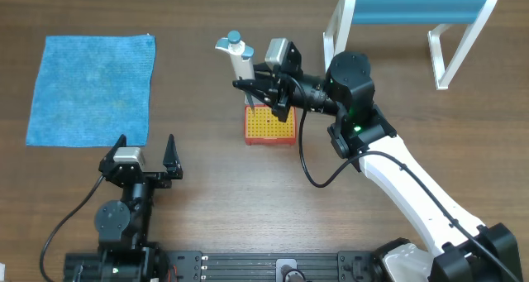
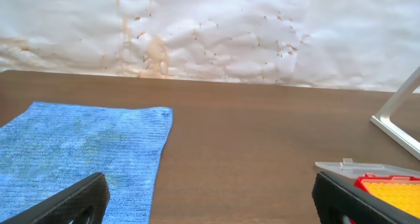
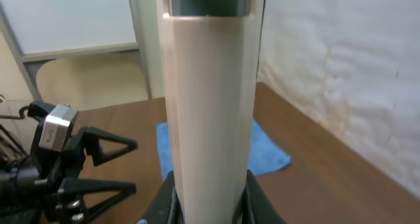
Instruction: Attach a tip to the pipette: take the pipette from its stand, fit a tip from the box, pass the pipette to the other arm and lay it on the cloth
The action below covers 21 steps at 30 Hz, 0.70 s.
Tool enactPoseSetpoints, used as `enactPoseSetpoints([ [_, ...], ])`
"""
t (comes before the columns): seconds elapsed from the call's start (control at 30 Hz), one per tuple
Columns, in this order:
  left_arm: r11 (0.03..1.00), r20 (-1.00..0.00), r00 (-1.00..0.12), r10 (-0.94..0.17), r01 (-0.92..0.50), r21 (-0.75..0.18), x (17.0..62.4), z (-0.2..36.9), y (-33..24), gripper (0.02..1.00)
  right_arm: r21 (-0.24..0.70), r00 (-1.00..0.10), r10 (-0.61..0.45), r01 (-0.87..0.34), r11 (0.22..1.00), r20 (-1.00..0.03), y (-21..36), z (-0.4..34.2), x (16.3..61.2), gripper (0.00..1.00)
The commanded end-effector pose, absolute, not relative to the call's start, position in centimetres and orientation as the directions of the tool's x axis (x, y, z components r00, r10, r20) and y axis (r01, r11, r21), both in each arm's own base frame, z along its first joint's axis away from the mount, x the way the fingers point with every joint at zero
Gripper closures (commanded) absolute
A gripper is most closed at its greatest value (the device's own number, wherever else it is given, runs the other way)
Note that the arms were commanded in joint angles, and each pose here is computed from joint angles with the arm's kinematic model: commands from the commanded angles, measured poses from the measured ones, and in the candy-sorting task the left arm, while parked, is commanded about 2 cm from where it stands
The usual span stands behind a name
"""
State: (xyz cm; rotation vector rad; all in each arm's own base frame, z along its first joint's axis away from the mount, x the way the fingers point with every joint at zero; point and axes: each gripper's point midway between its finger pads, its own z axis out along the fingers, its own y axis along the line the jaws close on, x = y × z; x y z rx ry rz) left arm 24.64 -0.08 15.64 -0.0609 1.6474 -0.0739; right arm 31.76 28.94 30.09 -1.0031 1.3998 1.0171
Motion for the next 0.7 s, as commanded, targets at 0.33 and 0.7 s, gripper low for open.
enactPoseSetpoints([
  [0.33,0.997,-0.994,-0.078,-0.075,0.020,-0.077,24.6,15.6,-0.4,0.020,0.260,-0.268,-0.010,-0.943,0.208,-0.963,29.1,30.4,30.2,0.925],
  [0.7,0.529,-0.550,-0.319,-0.772,0.158,-0.834,23.5,16.3,-6.0,0.023,0.354,-0.355,-0.040,-0.935,0.033,-0.934,29.5,30.7,27.1,0.923],
])
